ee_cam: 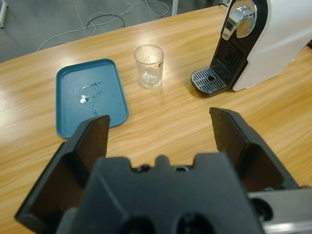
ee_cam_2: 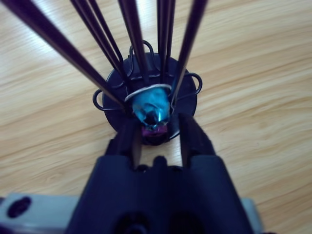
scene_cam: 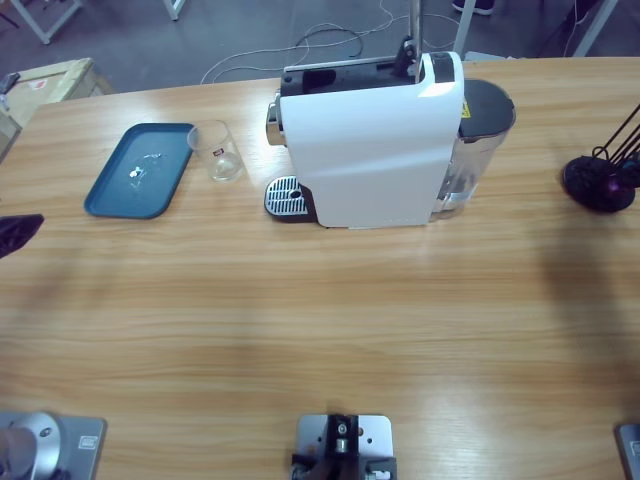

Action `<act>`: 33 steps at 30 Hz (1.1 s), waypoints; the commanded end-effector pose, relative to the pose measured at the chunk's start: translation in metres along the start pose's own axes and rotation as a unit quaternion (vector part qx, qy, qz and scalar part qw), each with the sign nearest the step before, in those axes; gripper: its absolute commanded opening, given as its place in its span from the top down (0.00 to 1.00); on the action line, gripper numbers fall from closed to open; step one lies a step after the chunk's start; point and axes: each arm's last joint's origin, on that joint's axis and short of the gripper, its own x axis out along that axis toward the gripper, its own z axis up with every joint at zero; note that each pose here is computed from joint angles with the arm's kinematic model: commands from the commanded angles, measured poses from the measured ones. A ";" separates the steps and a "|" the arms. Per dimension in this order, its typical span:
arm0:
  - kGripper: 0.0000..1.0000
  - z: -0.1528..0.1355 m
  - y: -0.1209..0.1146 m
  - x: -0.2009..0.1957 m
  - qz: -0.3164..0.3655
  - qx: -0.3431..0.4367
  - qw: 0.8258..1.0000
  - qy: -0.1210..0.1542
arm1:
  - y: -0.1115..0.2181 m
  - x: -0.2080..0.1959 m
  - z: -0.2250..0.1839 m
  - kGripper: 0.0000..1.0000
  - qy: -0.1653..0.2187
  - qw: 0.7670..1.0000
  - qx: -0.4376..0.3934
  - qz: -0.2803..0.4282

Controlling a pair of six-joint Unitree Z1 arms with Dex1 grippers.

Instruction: Pour coffee

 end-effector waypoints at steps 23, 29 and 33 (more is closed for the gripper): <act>0.14 -0.010 -0.001 0.007 -0.006 0.000 1.000 0.026 | -0.005 -0.073 0.038 1.00 -0.058 0.998 -0.021 0.018; 0.14 -0.010 -0.001 0.005 -0.006 -0.001 1.000 0.021 | 0.000 -0.098 0.066 0.97 -0.060 0.997 -0.032 0.030; 0.14 -0.010 -0.001 0.004 -0.006 -0.001 1.000 0.020 | -0.004 -0.084 0.041 0.40 -0.036 0.998 -0.024 0.034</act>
